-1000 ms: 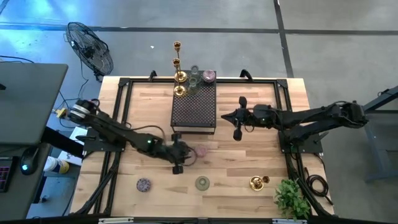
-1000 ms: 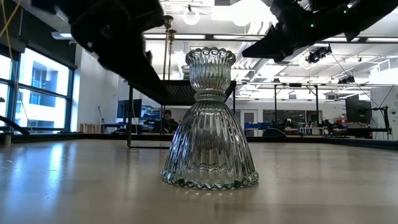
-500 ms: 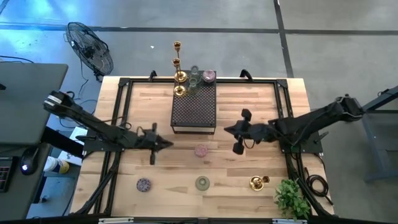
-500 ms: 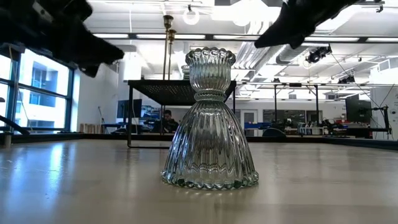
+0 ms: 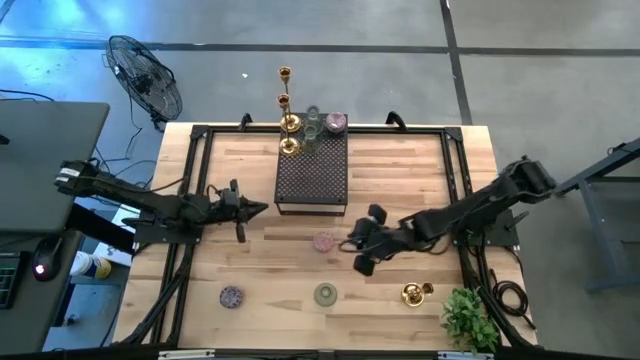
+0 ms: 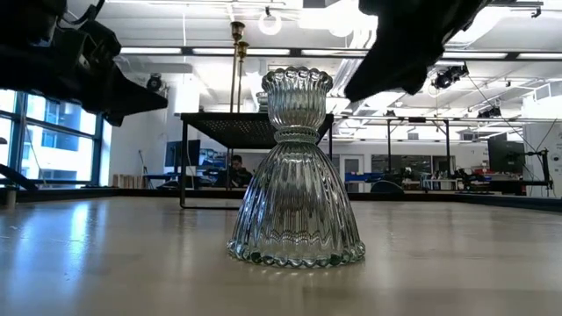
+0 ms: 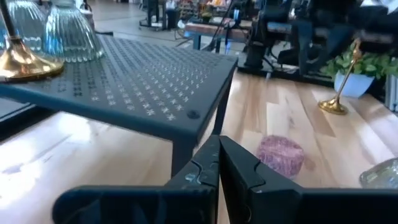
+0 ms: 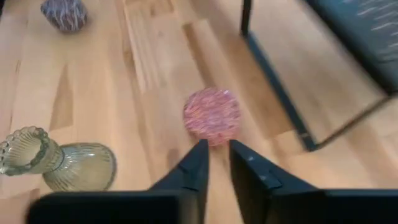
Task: Pick & Place candle stick holders
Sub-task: Put the pink patterned scented candle on the shelf
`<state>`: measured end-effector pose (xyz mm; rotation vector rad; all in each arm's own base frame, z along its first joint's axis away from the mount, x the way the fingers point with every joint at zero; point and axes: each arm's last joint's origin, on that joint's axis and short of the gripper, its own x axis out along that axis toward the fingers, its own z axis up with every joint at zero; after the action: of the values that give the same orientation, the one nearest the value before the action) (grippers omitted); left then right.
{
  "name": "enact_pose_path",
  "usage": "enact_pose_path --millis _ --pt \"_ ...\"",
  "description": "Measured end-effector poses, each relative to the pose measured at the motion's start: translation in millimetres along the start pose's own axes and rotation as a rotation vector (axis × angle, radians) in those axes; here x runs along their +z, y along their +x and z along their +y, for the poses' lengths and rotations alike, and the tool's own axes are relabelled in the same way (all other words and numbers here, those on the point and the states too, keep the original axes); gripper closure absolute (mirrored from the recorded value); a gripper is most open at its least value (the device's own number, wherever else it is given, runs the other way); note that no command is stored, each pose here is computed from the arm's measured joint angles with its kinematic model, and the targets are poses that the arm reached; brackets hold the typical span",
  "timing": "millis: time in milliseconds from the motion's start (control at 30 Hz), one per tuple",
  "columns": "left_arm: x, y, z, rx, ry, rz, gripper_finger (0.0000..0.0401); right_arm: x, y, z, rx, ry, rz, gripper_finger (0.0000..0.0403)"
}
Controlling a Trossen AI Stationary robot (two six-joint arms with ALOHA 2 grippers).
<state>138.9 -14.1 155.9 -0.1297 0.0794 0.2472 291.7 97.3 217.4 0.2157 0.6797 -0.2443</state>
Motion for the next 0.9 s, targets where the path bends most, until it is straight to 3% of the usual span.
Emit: enact_pose_path --millis 300,433,667,900 --pt "-1 3 7 -0.013 0.0 0.022 0.04 10 55 28 -0.056 -0.068 0.204 0.0166" --pt "-2 3 7 -0.011 0.005 0.035 0.04 20 80 31 -0.042 -0.079 0.268 0.0106" --pt "-5 3 8 -0.007 0.006 0.061 0.04 41 97 21 -0.058 -0.15 0.272 0.0082" --pt "-6 2 8 -0.007 -0.001 0.069 0.04 40 107 10 0.01 -0.153 0.257 0.0081"
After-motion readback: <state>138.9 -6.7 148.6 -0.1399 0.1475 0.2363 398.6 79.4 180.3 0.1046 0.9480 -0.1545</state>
